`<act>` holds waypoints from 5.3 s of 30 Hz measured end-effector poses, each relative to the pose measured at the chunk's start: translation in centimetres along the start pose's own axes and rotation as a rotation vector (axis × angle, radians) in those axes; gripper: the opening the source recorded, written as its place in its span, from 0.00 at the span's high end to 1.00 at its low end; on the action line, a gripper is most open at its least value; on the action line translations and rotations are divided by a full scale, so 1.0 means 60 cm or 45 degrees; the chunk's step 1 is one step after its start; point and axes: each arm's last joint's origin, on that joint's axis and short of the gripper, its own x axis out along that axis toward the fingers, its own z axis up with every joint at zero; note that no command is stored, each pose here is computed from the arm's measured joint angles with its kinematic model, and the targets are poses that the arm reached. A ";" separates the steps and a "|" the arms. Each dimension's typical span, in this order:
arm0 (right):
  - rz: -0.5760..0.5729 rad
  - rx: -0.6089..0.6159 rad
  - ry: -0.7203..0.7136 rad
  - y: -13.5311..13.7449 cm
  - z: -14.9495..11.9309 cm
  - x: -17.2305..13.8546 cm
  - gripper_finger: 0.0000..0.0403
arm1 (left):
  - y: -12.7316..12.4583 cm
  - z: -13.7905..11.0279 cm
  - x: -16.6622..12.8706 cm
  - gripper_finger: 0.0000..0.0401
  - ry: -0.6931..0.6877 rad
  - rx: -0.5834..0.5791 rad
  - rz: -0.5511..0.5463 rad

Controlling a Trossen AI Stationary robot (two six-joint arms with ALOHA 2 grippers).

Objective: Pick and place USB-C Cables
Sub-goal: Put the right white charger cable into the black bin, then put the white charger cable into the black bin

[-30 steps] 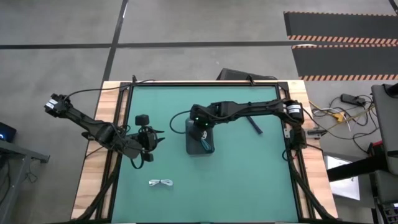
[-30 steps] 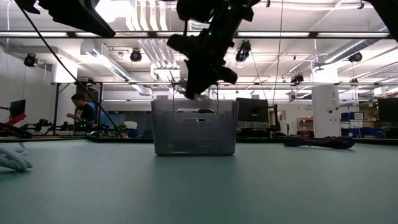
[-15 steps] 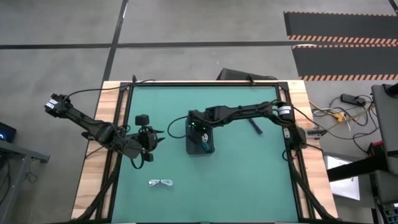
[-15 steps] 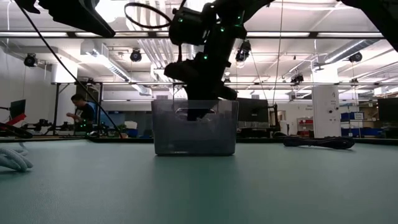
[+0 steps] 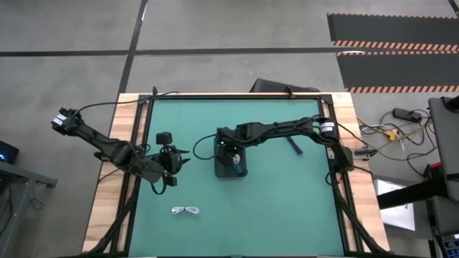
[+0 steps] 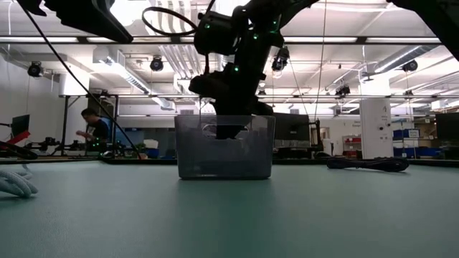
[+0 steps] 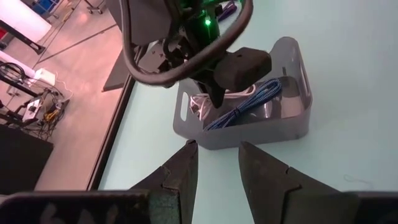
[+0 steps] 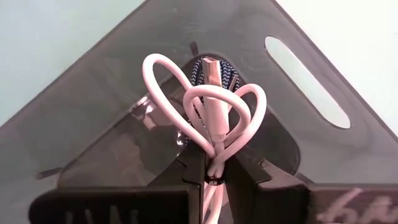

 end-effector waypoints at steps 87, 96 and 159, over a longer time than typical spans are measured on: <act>0.412 -0.588 -0.596 0.067 -0.184 -0.161 0.76 | -0.175 -0.007 0.095 0.75 0.547 -0.609 -0.761; 0.497 -0.592 -0.795 0.040 -0.209 -0.165 0.76 | -0.222 0.004 0.091 0.75 0.656 -0.648 -0.820; 0.702 -0.712 -0.867 0.076 -0.299 -0.161 0.82 | -0.283 -0.055 0.123 0.97 1.133 -0.377 -0.462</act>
